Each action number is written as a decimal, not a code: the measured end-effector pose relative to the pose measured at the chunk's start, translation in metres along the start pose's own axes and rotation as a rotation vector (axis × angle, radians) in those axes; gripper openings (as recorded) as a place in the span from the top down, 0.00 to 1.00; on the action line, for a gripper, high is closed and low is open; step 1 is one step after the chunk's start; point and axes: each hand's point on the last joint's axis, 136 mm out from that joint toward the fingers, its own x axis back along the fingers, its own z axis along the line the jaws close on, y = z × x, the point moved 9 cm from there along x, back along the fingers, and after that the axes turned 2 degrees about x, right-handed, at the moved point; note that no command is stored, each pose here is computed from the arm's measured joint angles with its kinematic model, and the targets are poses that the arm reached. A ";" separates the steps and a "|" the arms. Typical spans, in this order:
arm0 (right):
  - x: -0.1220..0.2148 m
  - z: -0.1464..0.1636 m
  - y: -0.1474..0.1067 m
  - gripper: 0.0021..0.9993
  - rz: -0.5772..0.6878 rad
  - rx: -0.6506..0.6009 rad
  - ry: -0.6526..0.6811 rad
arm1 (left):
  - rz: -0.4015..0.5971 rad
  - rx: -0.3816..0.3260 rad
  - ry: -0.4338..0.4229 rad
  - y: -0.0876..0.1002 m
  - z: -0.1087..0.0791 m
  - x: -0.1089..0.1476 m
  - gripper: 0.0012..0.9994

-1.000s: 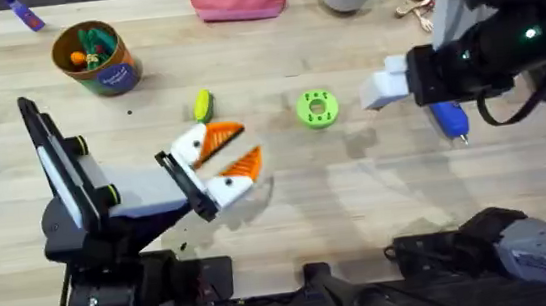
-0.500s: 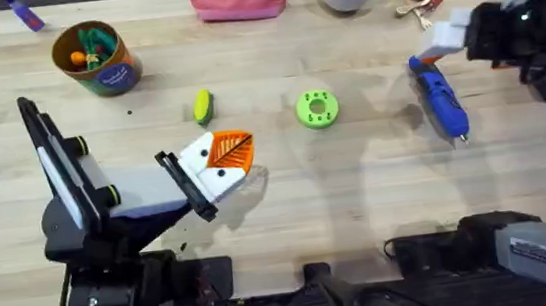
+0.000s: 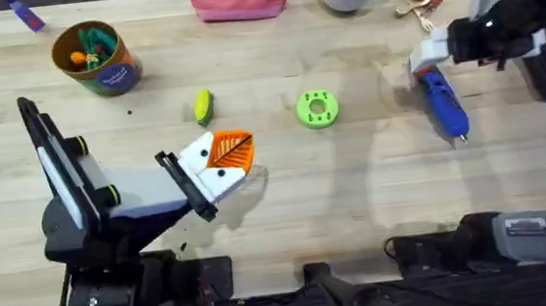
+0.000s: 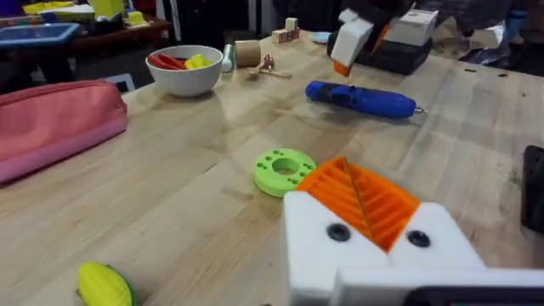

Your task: Pick up the gripper from the table and insert it into the empty holder that is missing its gripper. Then pick up a screw, insert it into the mounting hole, and use the screwdriver to tighten it. Finally, clean up the table by picking up the vegetable and placing it into the bucket.

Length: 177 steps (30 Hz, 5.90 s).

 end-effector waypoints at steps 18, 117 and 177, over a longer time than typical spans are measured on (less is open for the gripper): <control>-0.082 0.006 0.009 0.12 0.188 0.106 0.019 | 0.000 0.000 0.000 0.000 0.000 0.000 0.99; 0.243 0.283 -0.079 0.98 -1.260 0.708 1.415 | 0.000 0.000 0.000 0.000 0.000 0.000 1.00; 0.215 0.305 -0.077 0.98 -1.290 0.860 1.396 | 0.000 0.000 0.000 0.000 0.000 0.000 1.00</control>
